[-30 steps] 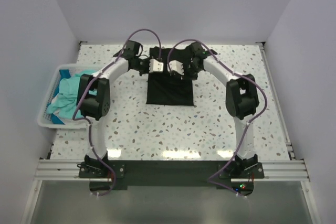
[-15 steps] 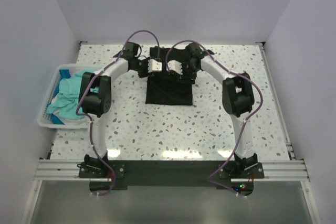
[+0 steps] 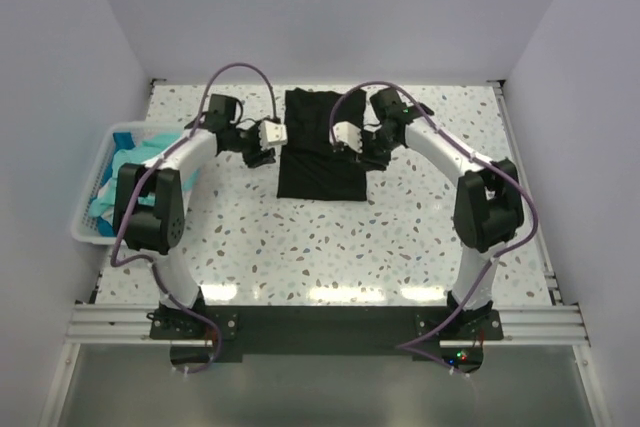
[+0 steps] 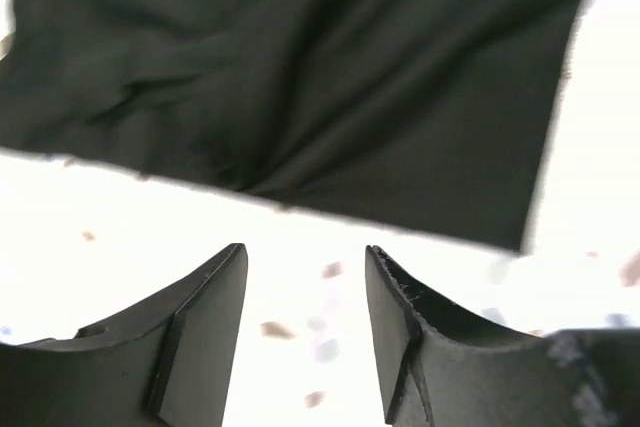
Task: Fold and stack the t-shirts
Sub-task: Fold the tshirt
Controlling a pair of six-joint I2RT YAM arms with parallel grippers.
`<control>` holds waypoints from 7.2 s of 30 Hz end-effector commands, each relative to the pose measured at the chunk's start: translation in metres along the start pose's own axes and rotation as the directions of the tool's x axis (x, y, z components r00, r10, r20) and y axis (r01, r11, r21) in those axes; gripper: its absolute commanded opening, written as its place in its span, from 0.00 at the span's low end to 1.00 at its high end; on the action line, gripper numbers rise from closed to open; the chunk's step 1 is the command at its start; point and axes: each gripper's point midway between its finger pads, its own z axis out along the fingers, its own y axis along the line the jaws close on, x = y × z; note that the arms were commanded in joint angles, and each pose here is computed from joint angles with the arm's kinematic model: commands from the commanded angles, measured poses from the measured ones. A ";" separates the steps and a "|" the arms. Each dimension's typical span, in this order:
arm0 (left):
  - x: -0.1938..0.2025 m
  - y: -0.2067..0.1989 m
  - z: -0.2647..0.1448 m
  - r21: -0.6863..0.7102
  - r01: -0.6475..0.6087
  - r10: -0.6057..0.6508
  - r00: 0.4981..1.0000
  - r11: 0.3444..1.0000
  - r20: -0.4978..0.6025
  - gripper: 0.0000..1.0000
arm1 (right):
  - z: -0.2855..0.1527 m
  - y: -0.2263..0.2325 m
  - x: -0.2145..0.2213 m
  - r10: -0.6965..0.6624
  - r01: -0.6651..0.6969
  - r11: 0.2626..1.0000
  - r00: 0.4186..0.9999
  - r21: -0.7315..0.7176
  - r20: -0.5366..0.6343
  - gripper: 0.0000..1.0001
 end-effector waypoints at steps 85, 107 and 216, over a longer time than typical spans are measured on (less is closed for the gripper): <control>-0.060 0.013 0.026 0.247 -0.011 0.011 1.000 0.969 -0.001 0.00 | -0.006 0.010 0.000 -0.002 -0.021 0.966 0.996 -0.257 -0.088 0.00; 0.007 -0.140 0.033 0.386 0.339 -0.289 0.940 0.858 -0.182 0.00 | 0.065 0.052 0.038 -0.080 0.039 0.965 0.986 -0.261 -0.146 0.00; -0.046 -0.092 0.006 0.306 0.341 -0.326 0.940 0.889 -0.103 0.68 | 0.000 0.042 -0.029 0.509 -0.521 0.786 0.851 -0.332 -0.129 0.60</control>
